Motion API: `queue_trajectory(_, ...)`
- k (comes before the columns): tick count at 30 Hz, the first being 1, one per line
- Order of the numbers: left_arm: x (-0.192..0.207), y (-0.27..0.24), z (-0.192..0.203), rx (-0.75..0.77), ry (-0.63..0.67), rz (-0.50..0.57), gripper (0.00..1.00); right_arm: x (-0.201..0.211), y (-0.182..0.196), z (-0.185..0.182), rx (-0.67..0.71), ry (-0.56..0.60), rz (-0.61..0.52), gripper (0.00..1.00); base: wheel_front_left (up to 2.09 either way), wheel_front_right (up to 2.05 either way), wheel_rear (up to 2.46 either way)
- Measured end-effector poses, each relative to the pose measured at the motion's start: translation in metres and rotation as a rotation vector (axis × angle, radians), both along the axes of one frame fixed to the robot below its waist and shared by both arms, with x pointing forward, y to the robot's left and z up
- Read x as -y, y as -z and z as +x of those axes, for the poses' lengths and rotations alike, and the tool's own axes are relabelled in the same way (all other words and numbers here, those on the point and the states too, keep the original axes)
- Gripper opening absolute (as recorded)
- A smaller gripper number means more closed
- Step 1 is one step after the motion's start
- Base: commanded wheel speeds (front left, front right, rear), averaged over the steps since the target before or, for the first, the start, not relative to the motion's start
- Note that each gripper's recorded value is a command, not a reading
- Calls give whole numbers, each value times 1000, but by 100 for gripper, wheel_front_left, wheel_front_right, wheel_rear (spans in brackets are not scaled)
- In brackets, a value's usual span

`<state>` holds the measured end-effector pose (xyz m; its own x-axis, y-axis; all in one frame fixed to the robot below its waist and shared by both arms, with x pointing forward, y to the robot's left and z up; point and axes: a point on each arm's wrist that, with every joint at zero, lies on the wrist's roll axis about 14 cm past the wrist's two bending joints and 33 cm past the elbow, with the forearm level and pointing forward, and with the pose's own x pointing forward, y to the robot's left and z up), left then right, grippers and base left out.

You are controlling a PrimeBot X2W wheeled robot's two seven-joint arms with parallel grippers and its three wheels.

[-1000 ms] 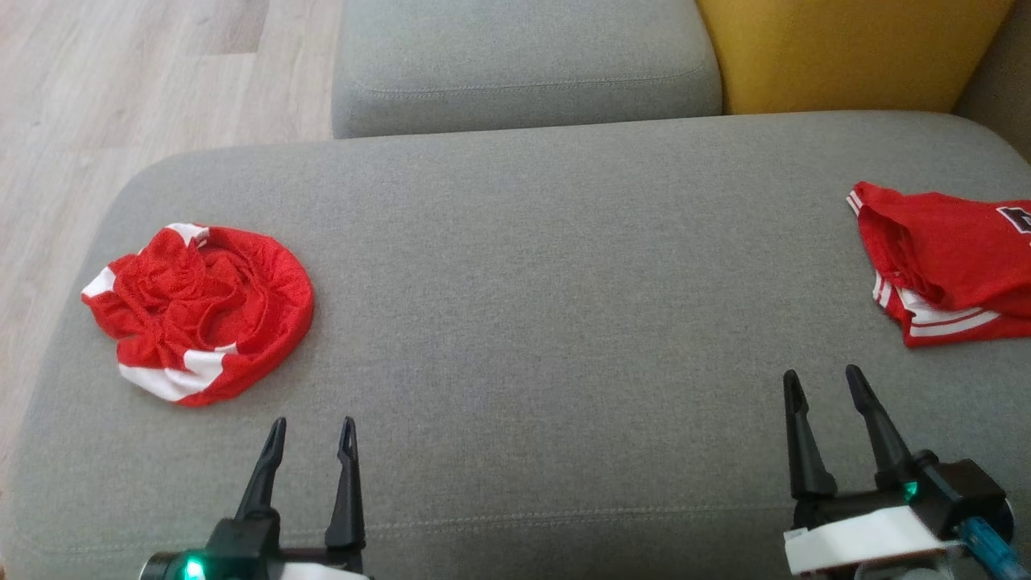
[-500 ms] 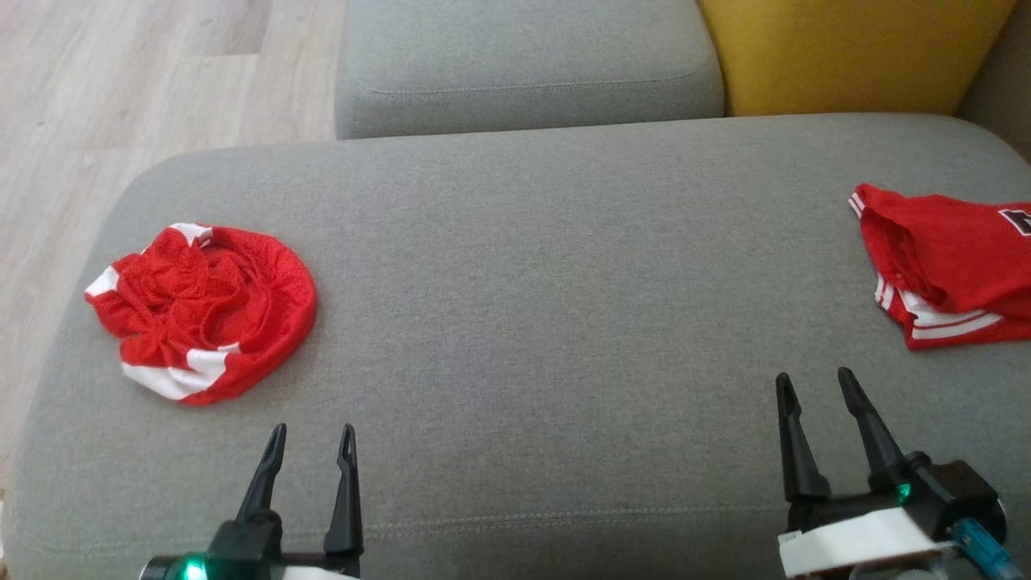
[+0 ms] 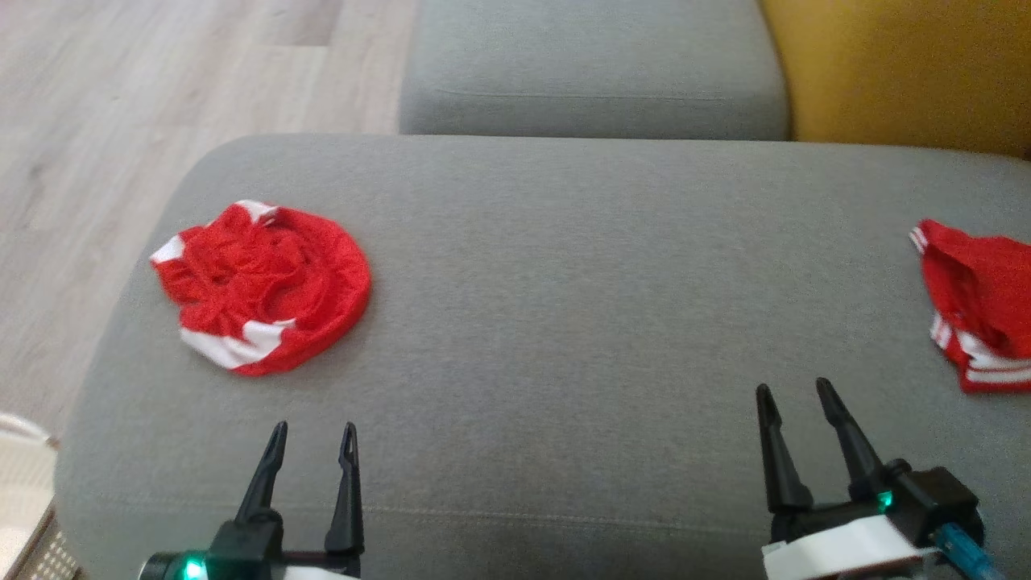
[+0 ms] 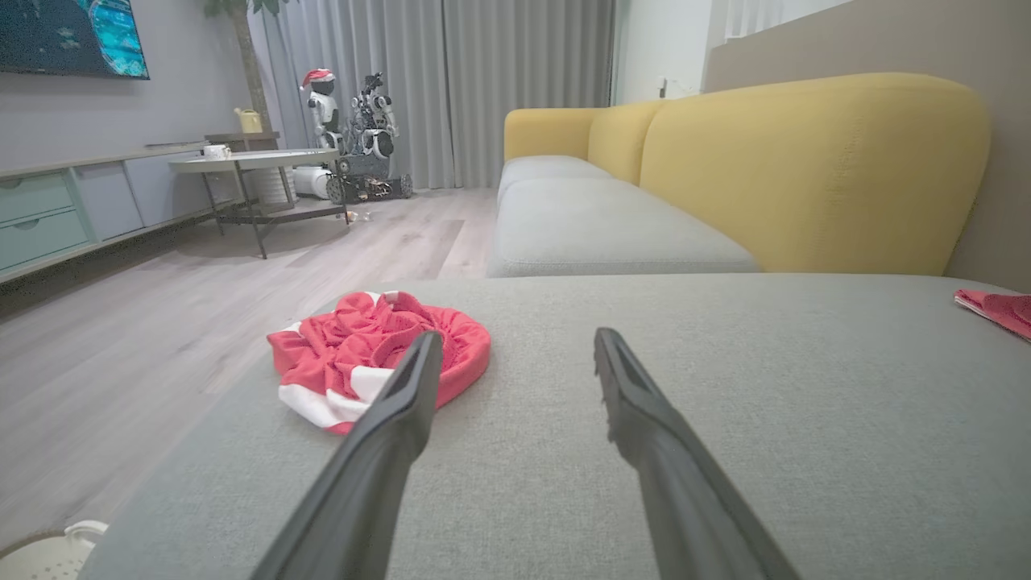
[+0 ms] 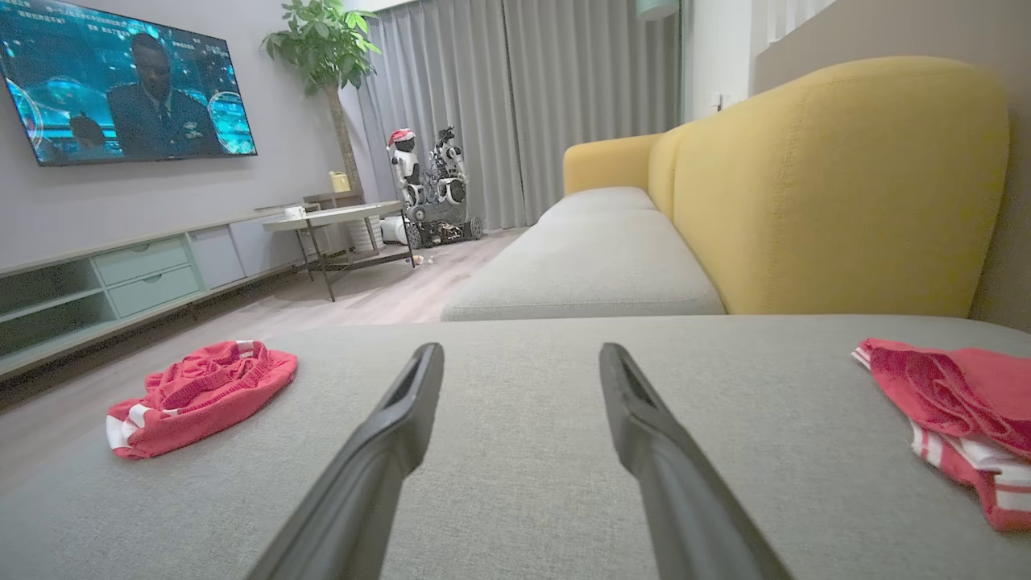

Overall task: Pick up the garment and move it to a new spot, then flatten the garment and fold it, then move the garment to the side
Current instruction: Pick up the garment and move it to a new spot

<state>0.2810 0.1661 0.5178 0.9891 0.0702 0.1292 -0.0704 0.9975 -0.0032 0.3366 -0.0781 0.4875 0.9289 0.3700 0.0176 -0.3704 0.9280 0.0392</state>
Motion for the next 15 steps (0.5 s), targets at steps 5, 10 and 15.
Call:
queue_trajectory(5,-19,-2,-13,10,-75,7,100,-31,0,1,-4,-97,4,100,0,0,0)
queue_trajectory(10,-41,-6,-31,28,-167,2,100,-61,0,2,-16,-193,14,100,0,0,0)
queue_trajectory(15,-59,1,-52,8,-250,-5,100,-85,1,2,-20,-269,5,100,0,0,0)
